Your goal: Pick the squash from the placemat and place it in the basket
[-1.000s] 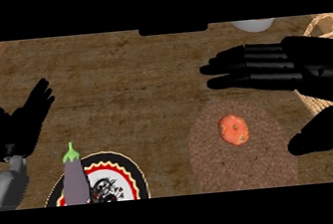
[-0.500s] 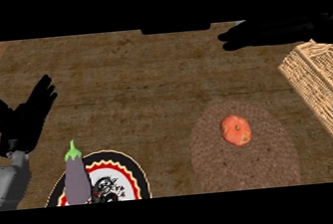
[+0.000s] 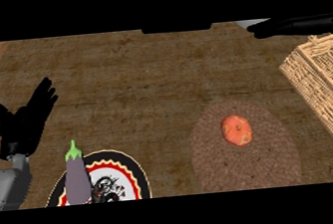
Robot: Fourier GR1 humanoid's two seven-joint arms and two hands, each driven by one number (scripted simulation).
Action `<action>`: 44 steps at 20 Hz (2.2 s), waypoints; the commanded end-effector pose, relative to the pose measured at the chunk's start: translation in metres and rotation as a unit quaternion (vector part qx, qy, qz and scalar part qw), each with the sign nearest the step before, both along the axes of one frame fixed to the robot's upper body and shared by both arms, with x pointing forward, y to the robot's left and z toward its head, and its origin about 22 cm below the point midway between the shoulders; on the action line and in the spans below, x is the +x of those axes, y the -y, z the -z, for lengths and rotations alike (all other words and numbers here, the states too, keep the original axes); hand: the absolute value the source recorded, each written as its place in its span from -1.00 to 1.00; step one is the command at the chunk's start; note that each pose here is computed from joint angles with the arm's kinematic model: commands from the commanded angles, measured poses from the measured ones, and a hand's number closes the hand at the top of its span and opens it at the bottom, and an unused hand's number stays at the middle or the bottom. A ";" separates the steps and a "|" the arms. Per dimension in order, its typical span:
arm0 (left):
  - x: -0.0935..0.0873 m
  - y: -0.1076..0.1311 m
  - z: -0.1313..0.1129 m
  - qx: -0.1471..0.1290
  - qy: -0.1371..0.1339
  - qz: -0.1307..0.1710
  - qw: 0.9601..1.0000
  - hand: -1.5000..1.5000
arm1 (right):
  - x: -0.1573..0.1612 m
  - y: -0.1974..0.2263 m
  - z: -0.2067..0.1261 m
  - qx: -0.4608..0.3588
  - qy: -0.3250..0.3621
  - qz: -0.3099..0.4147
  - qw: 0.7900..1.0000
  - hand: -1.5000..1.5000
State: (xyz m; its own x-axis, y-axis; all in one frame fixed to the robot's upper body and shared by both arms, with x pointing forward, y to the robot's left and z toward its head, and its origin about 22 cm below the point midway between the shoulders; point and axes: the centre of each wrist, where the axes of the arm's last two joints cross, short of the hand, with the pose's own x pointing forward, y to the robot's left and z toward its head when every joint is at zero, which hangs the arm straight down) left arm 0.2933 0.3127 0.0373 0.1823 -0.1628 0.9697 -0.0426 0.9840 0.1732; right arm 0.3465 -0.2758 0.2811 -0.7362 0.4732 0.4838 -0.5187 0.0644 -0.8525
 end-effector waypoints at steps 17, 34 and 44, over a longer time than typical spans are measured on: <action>0.006 -0.001 -0.016 0.008 0.007 0.000 1.000 0.00 | 0.009 -0.013 0.192 0.123 -0.079 -0.049 0.988 -1.00; -0.007 -0.004 -0.007 0.002 -0.009 -0.006 1.000 0.00 | 0.024 -0.037 0.224 0.009 -0.061 -0.070 0.996 -1.00; -0.004 0.001 -0.014 0.007 0.002 -0.001 1.000 0.00 | 0.030 -0.028 0.253 0.026 -0.095 -0.091 0.991 -1.00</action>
